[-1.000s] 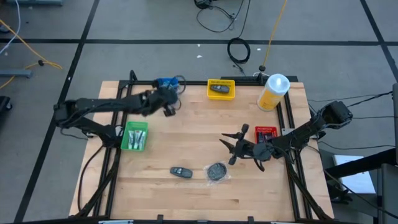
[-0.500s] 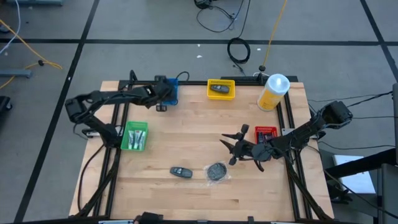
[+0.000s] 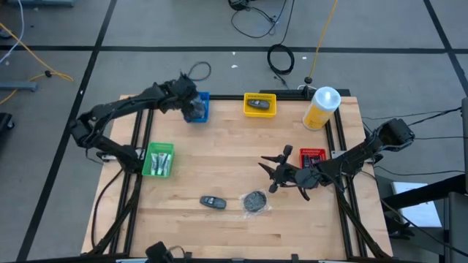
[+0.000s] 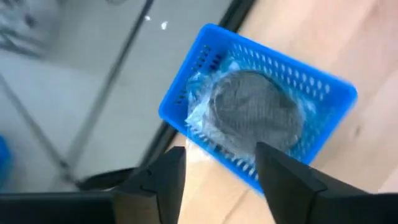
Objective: Pick & Place Travel size toiletries
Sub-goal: Put the right black hairbrush into the blue bin
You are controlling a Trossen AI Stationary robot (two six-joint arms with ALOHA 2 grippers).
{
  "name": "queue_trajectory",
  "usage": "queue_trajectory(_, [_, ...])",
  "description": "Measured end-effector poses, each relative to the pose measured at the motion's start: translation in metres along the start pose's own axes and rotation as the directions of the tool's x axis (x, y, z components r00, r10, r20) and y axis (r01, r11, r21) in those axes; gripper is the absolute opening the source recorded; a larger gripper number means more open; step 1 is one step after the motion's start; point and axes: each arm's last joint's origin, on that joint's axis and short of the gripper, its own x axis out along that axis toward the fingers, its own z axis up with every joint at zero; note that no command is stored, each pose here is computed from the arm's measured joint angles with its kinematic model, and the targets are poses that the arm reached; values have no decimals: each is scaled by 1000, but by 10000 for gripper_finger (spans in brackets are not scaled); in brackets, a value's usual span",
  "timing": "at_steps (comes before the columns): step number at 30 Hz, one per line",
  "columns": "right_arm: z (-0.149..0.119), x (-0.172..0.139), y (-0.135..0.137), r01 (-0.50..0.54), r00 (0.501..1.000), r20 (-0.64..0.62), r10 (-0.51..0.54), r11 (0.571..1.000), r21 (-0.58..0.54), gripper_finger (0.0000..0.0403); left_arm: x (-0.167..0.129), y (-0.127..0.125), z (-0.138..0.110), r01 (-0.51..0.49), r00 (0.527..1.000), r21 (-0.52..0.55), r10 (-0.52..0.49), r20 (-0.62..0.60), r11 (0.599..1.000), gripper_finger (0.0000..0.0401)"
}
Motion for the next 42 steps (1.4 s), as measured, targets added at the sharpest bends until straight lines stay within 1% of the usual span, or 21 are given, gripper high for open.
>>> queue_trajectory(2, [0,0,0,0,1000,0,0,1000,0,111,12,9,-1,70,997,-100,-67,27,993,162])
queue_trajectory(4, [0,0,0,0,1000,0,0,1000,1,111,24,14,-5,138,990,-161,-133,37,977,131])
queue_trajectory(5, [0,0,0,0,1000,0,0,1000,1,111,30,17,-6,147,989,-182,-142,38,972,115])
queue_trajectory(8, [0,0,0,0,1000,-2,0,1000,-1,109,51,21,-11,118,993,-204,-121,-2,972,70])
queue_trajectory(10, [-1,0,0,0,1000,-7,0,1000,-6,110,62,23,-12,99,994,-189,-105,-22,977,44])
queue_trajectory(13, [-3,1,0,-2,1000,-18,1,1000,-19,110,77,21,-10,100,994,-162,-104,-21,982,13])
queue_trajectory(15, [-3,1,0,-2,1000,-25,1,1000,-25,108,86,19,-8,100,995,-153,-102,-8,983,4])
queue_trajectory(21, [-5,2,-1,1,999,-34,-1,1000,-10,107,113,11,-9,112,993,-113,-117,-36,987,18])
queue_trajectory(25, [-5,2,-1,0,999,-34,-1,1000,-10,105,119,8,-10,91,994,-78,-95,-52,993,9])
queue_trajectory(27, [-5,2,-1,0,999,-34,-1,1000,-13,105,113,8,-8,65,996,-56,-68,-54,996,3])
queue_trajectory(29, [-5,2,-1,0,999,-34,-1,1000,-16,105,97,10,-5,24,999,-32,-25,-39,999,3])
queue_trajectory(32, [-5,2,-1,0,999,-34,-1,1000,-29,104,64,14,2,-43,999,-20,43,21,999,12])
queue_trajectory(34, [-5,1,0,-4,999,-33,3,1000,-29,103,37,15,4,-53,995,-43,56,80,998,19])
queue_trajectory(35, [-5,1,0,-16,999,-33,15,1000,-17,103,23,15,5,-41,991,-65,49,123,997,21])
queue_trajectory(36, [-6,1,2,-55,998,-32,54,999,-3,103,9,13,6,-11,986,-88,26,163,996,22])
queue_trajectory(37, [-7,1,4,-122,992,-31,122,992,9,103,-4,11,6,35,978,-105,-12,207,994,23])
queue_trajectory(38, [-9,2,6,-208,977,-32,209,978,27,105,-16,7,6,96,965,-112,-65,252,989,23])
queue_trajectory(39, [-11,2,7,-291,956,-33,293,955,56,108,-27,1,7,168,946,-103,-131,296,980,23])
queue_trajectory(40, [-13,3,9,-372,926,-34,377,923,94,112,-37,-5,7,241,920,-79,-201,336,967,22])
queue_trajectory(42, [-18,5,11,-503,855,-41,517,847,173,125,-54,-23,10,366,850,-4,-332,408,931,16])
